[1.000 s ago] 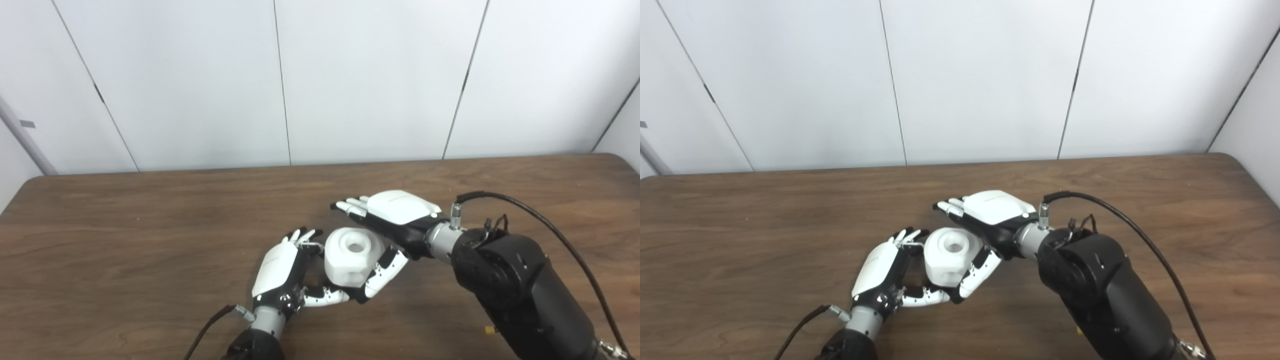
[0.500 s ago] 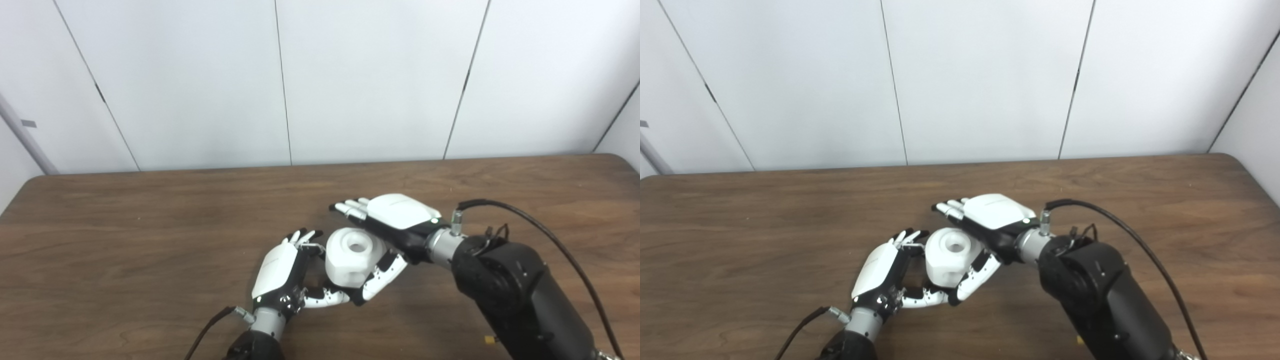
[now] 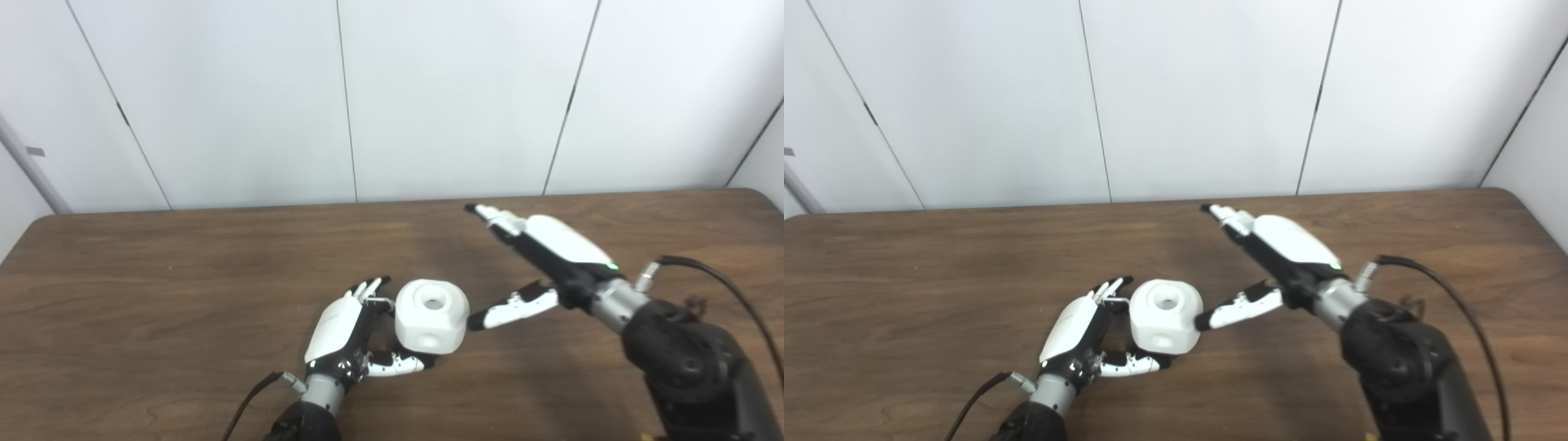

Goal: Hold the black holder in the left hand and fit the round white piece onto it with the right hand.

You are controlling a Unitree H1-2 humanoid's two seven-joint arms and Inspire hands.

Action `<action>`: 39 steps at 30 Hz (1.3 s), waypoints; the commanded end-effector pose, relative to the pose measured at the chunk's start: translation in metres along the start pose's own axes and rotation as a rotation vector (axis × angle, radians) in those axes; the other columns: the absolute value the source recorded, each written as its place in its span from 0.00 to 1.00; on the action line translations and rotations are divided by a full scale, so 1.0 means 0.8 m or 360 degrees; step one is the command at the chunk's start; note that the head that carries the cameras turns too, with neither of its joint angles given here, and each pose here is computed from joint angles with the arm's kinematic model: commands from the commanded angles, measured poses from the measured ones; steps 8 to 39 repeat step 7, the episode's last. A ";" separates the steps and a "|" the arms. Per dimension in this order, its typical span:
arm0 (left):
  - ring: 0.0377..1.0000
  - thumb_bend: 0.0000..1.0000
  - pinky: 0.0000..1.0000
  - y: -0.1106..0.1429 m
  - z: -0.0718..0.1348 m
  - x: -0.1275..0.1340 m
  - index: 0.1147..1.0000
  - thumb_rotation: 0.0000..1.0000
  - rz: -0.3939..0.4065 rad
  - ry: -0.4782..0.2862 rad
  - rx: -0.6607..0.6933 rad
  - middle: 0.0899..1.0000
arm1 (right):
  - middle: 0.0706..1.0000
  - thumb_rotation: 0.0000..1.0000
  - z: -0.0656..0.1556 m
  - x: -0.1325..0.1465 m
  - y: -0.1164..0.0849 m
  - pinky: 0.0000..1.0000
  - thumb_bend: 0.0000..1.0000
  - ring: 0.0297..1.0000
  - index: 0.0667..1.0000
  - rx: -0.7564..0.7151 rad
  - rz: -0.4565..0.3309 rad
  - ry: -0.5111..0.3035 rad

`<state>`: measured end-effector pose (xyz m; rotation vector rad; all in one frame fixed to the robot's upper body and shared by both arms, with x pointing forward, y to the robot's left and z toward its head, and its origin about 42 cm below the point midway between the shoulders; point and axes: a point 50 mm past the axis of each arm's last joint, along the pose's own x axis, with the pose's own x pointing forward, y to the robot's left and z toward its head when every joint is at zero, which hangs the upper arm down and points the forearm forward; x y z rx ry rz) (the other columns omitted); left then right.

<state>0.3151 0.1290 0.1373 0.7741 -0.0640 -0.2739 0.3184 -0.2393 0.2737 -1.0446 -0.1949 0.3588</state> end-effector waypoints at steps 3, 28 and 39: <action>1.00 0.92 1.00 0.007 -0.024 -0.005 0.57 0.09 -0.0096 0.0092 -0.0007 1.00 | 1.00 0.57 -0.017 -0.021 -0.008 1.00 1.00 1.00 1.00 0.0066 -0.0156 -0.0033; 1.00 0.99 1.00 0.012 -0.031 -0.008 0.68 0.13 -0.0116 0.0113 0.0005 1.00 | 1.00 0.58 -0.047 -0.044 0.009 1.00 1.00 1.00 1.00 0.0219 -0.0196 0.0047; 1.00 0.99 1.00 0.012 -0.031 -0.008 0.68 0.13 -0.0116 0.0113 0.0005 1.00 | 1.00 0.58 -0.047 -0.044 0.009 1.00 1.00 1.00 1.00 0.0219 -0.0196 0.0047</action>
